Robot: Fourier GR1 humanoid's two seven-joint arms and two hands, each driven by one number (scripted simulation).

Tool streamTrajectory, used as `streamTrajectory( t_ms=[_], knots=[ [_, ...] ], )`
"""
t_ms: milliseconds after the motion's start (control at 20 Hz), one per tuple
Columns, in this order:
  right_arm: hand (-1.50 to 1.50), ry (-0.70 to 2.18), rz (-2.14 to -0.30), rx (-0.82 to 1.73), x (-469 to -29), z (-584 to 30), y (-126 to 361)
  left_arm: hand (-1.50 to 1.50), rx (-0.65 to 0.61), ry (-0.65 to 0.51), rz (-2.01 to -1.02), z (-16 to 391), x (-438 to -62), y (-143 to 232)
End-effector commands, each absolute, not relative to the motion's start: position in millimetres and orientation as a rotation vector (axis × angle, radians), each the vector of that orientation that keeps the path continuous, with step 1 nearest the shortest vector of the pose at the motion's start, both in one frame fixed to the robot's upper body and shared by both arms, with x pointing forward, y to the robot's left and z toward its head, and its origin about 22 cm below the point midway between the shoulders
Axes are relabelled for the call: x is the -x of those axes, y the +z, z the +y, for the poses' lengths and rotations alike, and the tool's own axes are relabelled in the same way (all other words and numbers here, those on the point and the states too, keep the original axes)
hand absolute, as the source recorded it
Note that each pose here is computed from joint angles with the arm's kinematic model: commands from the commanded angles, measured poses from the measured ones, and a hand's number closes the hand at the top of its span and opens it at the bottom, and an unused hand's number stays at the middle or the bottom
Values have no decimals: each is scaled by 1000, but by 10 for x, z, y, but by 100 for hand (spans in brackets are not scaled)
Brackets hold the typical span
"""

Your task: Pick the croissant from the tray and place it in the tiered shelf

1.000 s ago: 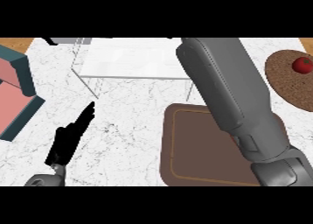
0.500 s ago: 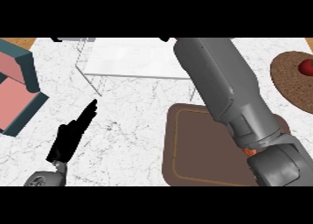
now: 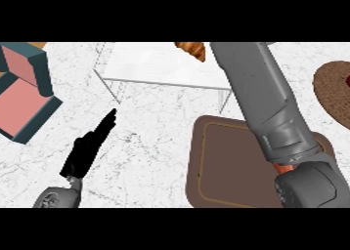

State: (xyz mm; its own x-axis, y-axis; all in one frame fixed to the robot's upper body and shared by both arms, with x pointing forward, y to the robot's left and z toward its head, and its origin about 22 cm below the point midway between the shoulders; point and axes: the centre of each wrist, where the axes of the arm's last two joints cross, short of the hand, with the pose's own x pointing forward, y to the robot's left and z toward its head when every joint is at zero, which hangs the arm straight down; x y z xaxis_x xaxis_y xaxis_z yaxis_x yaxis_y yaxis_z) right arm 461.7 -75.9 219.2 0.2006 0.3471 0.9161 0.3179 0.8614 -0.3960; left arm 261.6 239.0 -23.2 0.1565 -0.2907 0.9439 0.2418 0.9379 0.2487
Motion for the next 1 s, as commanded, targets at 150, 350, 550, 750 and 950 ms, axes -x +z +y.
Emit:
streamTrajectory(
  t_ms=[150,350,550,750,950],
  knots=[
    [-150,-276,-1574,567,-4638,-786,2207,0,-65,-371,-1349,2496,-2556,-284],
    [-150,-455,-1629,693,-4635,-861,2185,0,-81,-330,-1341,2600,-2505,-248],
    [-150,-599,-1630,790,-4640,-1128,2125,0,-107,-293,-1312,2597,-2483,-278],
    [-150,-656,-1526,825,-4601,-1525,1982,0,-139,-257,-1297,2704,-2342,-450],
    [-150,-590,-1529,805,-4419,-1854,1936,0,-150,-219,-1279,2782,-2312,-396]
  ],
)
